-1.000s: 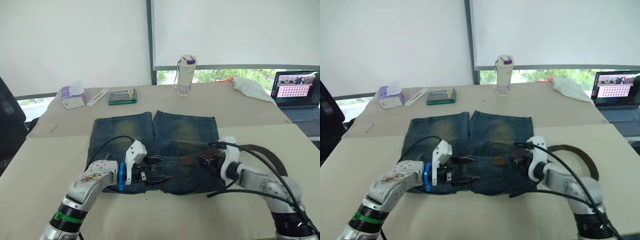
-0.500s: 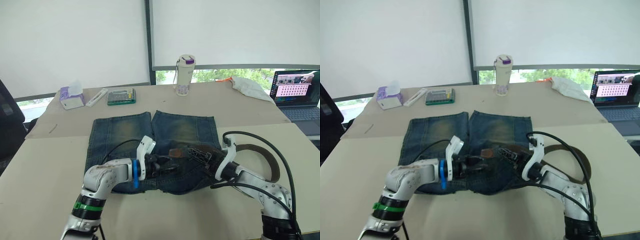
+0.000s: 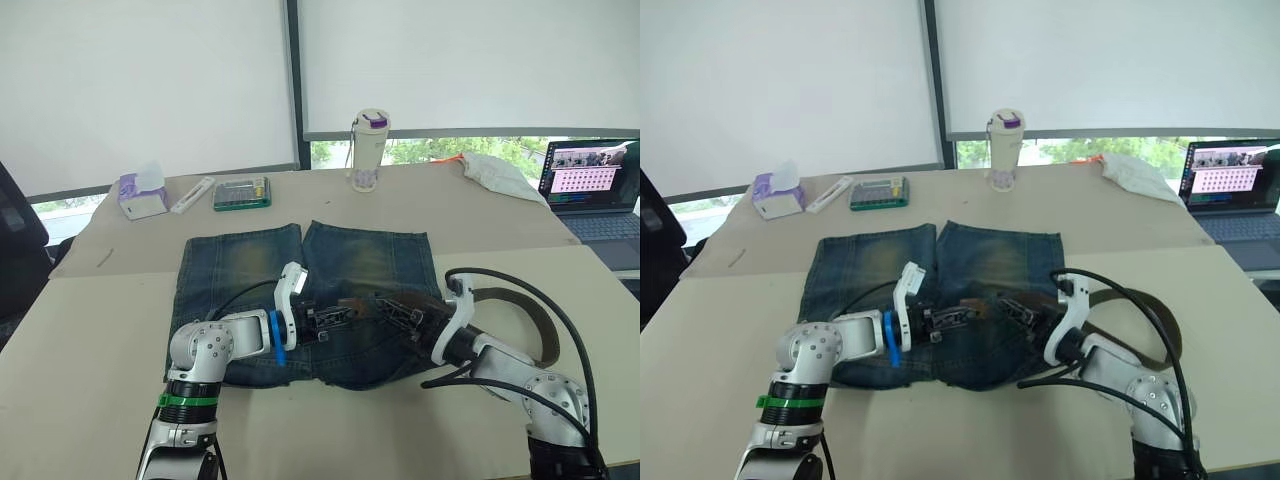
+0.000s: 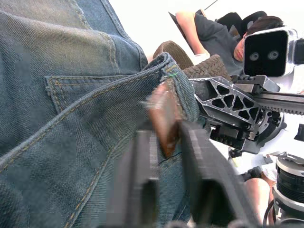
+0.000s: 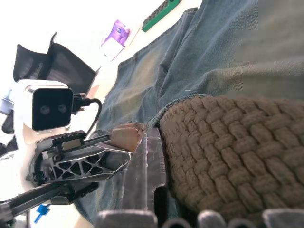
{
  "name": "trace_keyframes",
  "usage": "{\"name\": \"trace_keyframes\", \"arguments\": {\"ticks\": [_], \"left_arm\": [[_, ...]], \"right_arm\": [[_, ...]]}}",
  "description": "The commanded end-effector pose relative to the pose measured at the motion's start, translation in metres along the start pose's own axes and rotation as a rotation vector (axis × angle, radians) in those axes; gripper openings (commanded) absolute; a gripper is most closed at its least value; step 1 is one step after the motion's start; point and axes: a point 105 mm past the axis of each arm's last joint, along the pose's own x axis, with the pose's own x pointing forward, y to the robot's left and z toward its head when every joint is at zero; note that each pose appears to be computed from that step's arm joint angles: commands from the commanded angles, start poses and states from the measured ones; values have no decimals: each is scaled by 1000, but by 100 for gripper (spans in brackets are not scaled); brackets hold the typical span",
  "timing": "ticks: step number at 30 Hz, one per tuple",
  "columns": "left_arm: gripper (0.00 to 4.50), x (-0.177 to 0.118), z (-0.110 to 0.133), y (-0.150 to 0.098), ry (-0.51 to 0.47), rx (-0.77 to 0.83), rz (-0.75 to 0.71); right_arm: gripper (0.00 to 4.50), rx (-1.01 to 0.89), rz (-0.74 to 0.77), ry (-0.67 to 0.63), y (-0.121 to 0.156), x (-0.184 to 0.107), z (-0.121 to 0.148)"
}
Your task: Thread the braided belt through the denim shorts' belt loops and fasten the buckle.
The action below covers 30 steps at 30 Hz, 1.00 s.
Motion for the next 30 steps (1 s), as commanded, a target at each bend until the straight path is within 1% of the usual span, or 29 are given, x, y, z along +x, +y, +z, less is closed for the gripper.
{"name": "trace_keyframes", "arguments": {"ticks": [1, 4, 6, 7, 9, 11, 13, 14, 15, 16, 17, 20, 21, 24, 25, 26, 28, 30], "left_arm": [[0, 6, 17, -9, -59, 20, -30], [0, 7, 19, -9, -62, 22, -30], [0, 8, 20, -9, -65, 20, -32], [0, 9, 20, -9, -64, 18, -38], [0, 11, 19, -11, -59, 14, -49], [0, 15, 16, -13, -46, 18, -61], [0, 18, 14, -15, -34, 23, -73], [0, 19, 13, -16, -32, 25, -77], [0, 19, 13, -17, -30, 29, -81], [0, 19, 12, -18, -28, 34, -83], [0, 19, 12, -18, -27, 38, -85], [0, 19, 13, -20, -33, 45, -88], [0, 20, 14, -21, -35, 48, -90], [0, 22, 14, -24, -38, 51, -99], [0, 24, 13, -25, -37, 50, -105], [0, 26, 13, -27, -36, 49, -109], [0, 37, 10, -31, -18, 52, -123], [0, 38, 11, -32, -14, 52, -127]], "right_arm": [[180, -305, -81, 9, 10, -13, 13], [284, -489, -186, 48, 9, -29, 18], [350, -610, -219, 121, 11, -37, 13], [350, -630, -229, 153, 12, -37, 9], [350, -610, -237, 192, 12, -33, 3], [350, -637, -313, 249, 2, -28, 0], [350, -686, -406, 328, -15, -25, -5], [350, -680, -413, 341, -17, -23, -7], [312, -660, -398, 346, -15, -19, -10], [298, -653, -389, 349, -14, -17, -11], [272, -650, -385, 352, -13, -15, -12], [162, -696, -432, 372, -19, -18, -10], [135, -710, -446, 366, -20, -19, -8], [25, -716, -491, 332, -25, -23, 2], [6, -711, -512, 319, -28, -27, 6], [6, -708, -524, 312, -29, -30, 8], [6, -691, -614, 285, -42, -49, 22], [6, -677, -681, 274, -52, -65, 30]]}}
